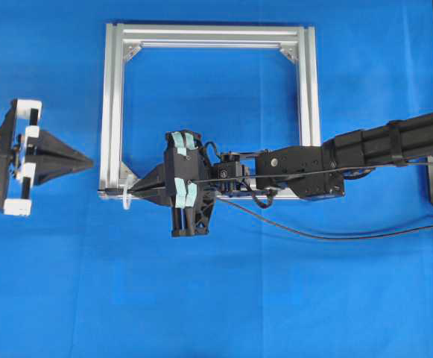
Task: Insert the wire through the string loop located on the left side.
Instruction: 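Swing the left gripper around to the far side of the loop, then close the left gripper on the plug emerging from the loop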
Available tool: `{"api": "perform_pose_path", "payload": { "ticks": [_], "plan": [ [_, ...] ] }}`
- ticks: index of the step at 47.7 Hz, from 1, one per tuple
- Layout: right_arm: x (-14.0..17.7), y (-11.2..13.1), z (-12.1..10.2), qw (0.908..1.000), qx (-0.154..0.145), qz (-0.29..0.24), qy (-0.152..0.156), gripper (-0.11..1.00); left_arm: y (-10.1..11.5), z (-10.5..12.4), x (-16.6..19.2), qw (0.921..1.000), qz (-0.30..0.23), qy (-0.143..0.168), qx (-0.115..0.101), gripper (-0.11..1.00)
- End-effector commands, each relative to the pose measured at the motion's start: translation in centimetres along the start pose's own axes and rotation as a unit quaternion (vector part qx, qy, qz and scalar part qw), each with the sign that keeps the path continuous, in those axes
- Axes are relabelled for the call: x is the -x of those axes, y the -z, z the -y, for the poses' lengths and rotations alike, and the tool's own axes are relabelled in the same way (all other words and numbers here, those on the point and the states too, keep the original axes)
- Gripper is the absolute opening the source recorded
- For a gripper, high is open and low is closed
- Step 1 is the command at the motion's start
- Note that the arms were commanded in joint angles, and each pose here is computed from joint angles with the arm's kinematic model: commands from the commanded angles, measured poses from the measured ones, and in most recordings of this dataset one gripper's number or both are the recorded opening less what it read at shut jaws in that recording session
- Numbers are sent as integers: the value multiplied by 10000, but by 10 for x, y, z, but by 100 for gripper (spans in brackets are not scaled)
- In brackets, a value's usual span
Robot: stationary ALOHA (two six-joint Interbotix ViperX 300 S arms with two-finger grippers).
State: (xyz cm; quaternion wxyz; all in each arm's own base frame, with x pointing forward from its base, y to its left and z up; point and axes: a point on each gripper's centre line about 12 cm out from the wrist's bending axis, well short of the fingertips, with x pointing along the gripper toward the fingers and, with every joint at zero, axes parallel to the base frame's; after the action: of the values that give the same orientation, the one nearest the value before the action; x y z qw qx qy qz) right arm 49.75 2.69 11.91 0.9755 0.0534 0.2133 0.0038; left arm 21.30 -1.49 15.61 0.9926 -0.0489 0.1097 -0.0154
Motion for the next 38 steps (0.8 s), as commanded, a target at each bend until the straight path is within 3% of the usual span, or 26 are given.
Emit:
{"api": "perform_pose_path", "payload": {
  "ticks": [1, 20, 23, 27, 33, 38],
  "plan": [
    [2, -19, -2, 9997, -8, 229, -21, -4, -6, 6, 1, 9999, 103, 131, -39, 0],
    [2, -19, -2, 9997, -8, 237, -22, -4, -5, 8, -4, 9996, -223, 164, -79, 1],
    [2, -19, -2, 9997, -5, 236, -29, -4, -6, 9, -5, 9996, -208, 175, -90, 6],
    [2, -18, -2, 9998, -13, 221, -28, -4, -8, 9, -7, 9996, -178, 183, -79, 22],
    [2, -18, -2, 9998, -16, 214, -21, -4, -9, 9, -7, 9997, -179, 183, -48, 61],
    [2, -18, -2, 9998, -16, 214, -21, -4, -10, 9, -7, 9997, -164, 186, -46, 87]
  ]
}}
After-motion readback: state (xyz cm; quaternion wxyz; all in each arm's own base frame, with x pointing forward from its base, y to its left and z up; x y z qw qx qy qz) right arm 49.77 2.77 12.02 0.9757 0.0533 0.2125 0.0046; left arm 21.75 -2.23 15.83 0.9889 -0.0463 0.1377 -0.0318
